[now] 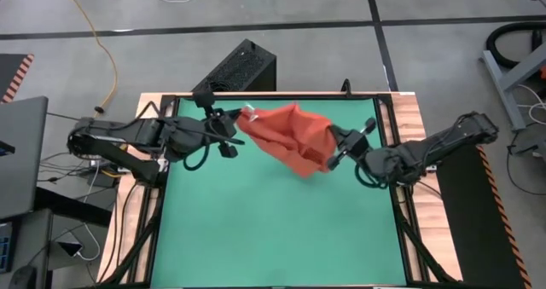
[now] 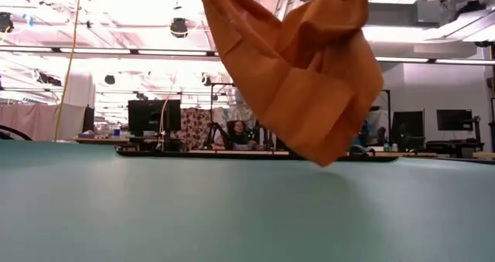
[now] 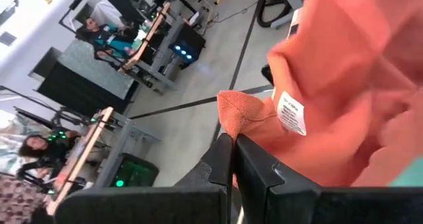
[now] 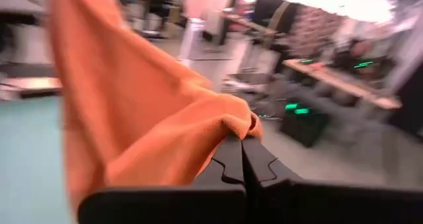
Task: Roll towel
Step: Fold the orange towel
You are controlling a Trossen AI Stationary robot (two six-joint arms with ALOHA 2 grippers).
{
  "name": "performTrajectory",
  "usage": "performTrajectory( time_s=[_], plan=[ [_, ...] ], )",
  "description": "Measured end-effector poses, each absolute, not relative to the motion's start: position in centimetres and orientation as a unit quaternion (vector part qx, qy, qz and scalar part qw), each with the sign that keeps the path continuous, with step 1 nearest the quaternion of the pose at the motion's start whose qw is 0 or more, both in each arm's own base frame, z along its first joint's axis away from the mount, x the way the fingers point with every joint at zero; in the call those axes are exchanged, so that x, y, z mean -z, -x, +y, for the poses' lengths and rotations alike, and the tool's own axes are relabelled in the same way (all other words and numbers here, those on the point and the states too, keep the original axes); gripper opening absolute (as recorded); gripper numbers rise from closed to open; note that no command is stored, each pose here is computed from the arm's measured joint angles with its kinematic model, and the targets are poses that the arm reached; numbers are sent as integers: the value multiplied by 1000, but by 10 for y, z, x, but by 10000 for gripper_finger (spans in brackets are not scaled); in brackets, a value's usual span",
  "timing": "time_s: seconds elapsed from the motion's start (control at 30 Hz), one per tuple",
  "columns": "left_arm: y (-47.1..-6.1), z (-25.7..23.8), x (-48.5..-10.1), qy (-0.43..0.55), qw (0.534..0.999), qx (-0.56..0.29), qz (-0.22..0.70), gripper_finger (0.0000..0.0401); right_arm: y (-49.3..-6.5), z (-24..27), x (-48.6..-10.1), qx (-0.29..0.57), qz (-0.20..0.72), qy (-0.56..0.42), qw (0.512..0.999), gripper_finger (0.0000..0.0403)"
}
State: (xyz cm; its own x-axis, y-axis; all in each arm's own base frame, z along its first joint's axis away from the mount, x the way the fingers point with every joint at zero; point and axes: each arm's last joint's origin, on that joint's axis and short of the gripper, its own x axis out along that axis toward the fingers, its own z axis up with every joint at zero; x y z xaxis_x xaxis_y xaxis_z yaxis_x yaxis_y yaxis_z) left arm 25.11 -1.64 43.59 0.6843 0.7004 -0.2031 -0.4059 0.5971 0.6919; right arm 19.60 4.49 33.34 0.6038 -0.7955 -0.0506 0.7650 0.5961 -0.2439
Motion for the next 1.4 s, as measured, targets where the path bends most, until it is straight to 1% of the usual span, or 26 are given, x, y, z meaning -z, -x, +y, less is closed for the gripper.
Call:
performTrajectory(
  time_s=[0.27,0.43,0.57,0.67,0.77,0.87,0.93,1.07,1.17,1.27,1.4],
  plan=[
    [-240,3,-432,-344,829,-333,290,0,-188,39,-347,552,128,186,802,0],
    [-238,18,-430,-361,801,-351,323,0,-188,33,-353,562,156,217,783,0],
    [-238,29,-432,-369,786,-370,331,0,-190,36,-354,512,168,270,798,1],
    [-238,33,-434,-370,781,-379,331,0,-190,39,-358,495,168,289,802,1],
    [-238,36,-435,-373,778,-384,329,0,-190,40,-358,481,185,323,794,1],
    [-237,39,-435,-381,771,-384,335,0,-193,51,-347,422,216,400,784,1],
    [-237,40,-435,-383,769,-385,338,0,-194,57,-338,391,231,430,780,2],
    [-237,42,-435,-382,767,-388,340,0,-195,66,-319,361,223,394,815,2],
    [-234,43,-436,-385,763,-389,344,0,-195,69,-299,314,236,340,855,2],
    [-233,43,-437,-380,766,-391,340,0,-195,71,-277,276,274,258,884,3],
    [-233,42,-436,-366,788,-370,329,0,-201,76,-249,243,347,166,890,3]
  ],
)
